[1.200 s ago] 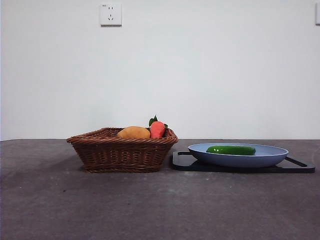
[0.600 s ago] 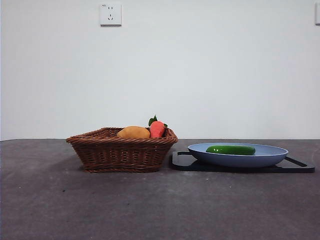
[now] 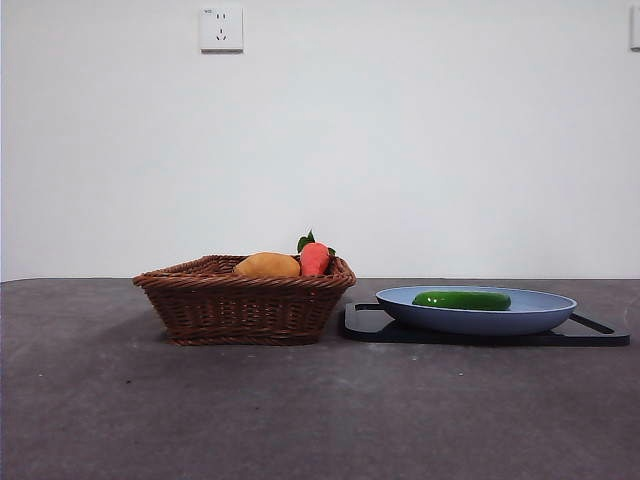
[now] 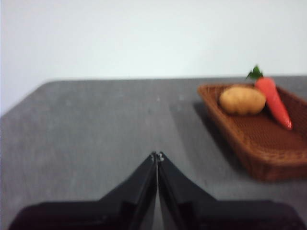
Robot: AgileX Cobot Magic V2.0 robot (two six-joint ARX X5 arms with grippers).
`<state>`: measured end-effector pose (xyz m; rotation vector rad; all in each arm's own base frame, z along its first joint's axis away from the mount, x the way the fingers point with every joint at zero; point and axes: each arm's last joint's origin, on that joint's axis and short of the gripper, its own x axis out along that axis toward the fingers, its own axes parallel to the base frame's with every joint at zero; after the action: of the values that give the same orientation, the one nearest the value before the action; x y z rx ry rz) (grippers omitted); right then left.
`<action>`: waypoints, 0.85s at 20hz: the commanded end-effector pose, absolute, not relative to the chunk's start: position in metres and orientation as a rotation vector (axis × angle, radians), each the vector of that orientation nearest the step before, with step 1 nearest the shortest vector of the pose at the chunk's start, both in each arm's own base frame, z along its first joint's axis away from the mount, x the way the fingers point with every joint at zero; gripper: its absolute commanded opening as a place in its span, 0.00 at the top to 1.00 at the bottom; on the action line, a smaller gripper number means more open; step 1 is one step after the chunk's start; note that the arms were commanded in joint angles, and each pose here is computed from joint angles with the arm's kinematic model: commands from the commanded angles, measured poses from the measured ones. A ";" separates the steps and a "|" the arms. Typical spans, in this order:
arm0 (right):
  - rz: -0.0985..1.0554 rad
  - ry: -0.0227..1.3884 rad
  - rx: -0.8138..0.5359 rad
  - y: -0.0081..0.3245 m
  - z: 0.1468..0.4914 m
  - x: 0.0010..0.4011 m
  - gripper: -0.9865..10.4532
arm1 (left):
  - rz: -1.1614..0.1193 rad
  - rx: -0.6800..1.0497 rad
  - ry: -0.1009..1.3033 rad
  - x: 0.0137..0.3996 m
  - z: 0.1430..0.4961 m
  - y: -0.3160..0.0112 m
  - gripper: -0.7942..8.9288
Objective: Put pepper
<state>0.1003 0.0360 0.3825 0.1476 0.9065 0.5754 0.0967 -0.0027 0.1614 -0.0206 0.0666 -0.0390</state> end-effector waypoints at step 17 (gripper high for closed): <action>0.575 0.889 0.149 0.036 0.387 0.101 0.90 | -0.021 -0.024 0.142 0.096 0.152 -0.002 0.91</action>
<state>0.1004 0.0360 0.3824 0.1474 0.9068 0.5750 0.0959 -0.0024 0.1540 -0.0193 0.1439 -0.0282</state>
